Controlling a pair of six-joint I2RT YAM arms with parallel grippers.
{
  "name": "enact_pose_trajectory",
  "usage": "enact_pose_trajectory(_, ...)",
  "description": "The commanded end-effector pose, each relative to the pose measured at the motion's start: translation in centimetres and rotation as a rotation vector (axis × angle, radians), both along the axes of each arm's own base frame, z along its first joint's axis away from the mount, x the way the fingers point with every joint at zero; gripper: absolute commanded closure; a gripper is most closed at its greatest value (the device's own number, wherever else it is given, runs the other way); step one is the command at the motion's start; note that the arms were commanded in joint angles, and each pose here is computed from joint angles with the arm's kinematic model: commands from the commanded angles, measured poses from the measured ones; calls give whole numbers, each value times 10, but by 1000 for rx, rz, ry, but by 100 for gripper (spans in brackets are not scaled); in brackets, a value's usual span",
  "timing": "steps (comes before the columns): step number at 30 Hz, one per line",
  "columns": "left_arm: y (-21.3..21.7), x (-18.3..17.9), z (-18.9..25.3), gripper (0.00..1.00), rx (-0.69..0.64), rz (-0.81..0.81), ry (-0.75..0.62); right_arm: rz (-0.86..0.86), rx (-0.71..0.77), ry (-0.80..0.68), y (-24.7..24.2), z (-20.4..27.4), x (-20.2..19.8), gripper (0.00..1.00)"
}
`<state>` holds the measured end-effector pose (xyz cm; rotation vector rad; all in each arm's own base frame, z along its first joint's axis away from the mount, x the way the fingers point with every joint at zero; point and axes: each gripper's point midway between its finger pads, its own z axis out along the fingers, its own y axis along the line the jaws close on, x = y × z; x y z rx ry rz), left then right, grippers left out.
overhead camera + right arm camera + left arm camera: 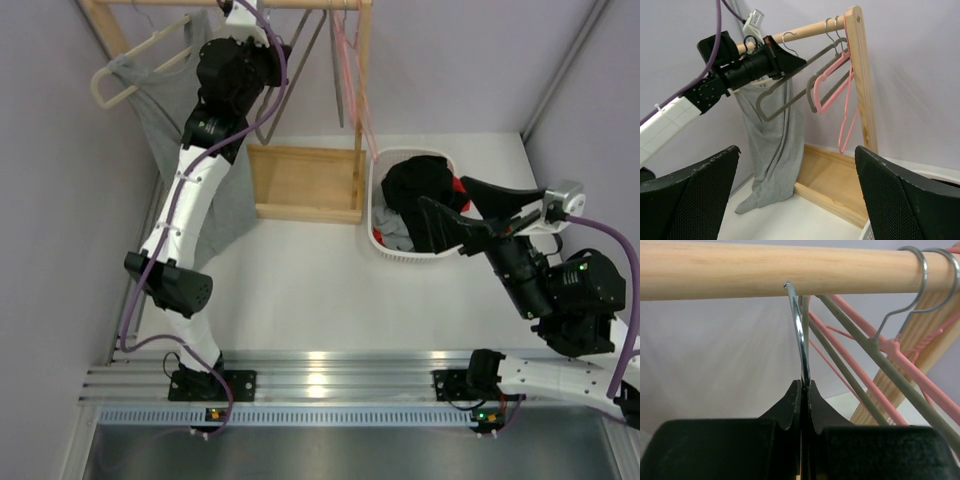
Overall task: Remove the tank top from the hanger
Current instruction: Place the hanger at the clothesline.
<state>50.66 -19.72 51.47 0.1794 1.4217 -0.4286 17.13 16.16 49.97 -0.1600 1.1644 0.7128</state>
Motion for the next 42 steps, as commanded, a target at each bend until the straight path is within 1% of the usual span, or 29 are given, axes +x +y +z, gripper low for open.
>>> enact_pose_trajectory(1, -2, 0, 44, 100, -55, -7, -118, -30, -9, 16, -14, -4, 0, 4)
enact_pose_trajectory(3, -3, 9, 43, 100, -73, 5, -126, -42, -13, 14, -18, -4, 0, 4)
enact_pose_trajectory(4, -4, 11, 47, 100, -84, 6, -151, -46, -12, 14, -19, -4, 0, 4)
enact_pose_trajectory(9, -7, 18, 54, 100, -115, -1, -200, -57, -25, 21, -20, -9, 2, 3)
enact_pose_trajectory(17, -6, 2, 66, 100, -130, -17, -225, -60, -41, 29, -17, -14, 3, 2)
enact_pose_trajectory(19, -3, -2, 76, 100, -139, -11, -259, -57, -40, 27, -16, -13, 3, 2)
enact_pose_trajectory(22, -1, -1, 82, 100, -141, 1, -286, -47, -28, 22, -16, -7, 2, 1)
enact_pose_trajectory(24, -3, 8, 78, 100, -130, 6, -289, -45, -43, 32, -16, -10, 2, 1)
enact_pose_trajectory(25, -3, 8, 83, 100, -122, 12, -308, -45, -46, 33, -16, -11, 2, 1)
enact_pose_trajectory(29, -5, 30, 68, 100, -96, 38, -302, -42, -32, 34, -20, -7, 0, 1)
enact_pose_trajectory(31, -1, 36, 68, 100, -105, 63, -306, -39, -29, 34, -23, -4, -2, 1)
enact_pose_trajectory(36, -8, 53, 47, 100, -108, 45, -268, -38, -5, 33, -31, -1, -6, 1)
enact_pose_trajectory(40, -21, 64, 29, 100, -99, -3, -246, -37, -1, 34, -32, 0, -6, 1)
enact_pose_trajectory(42, -26, 64, 30, 100, -103, -26, -252, -33, -3, 35, -30, 0, -6, 1)
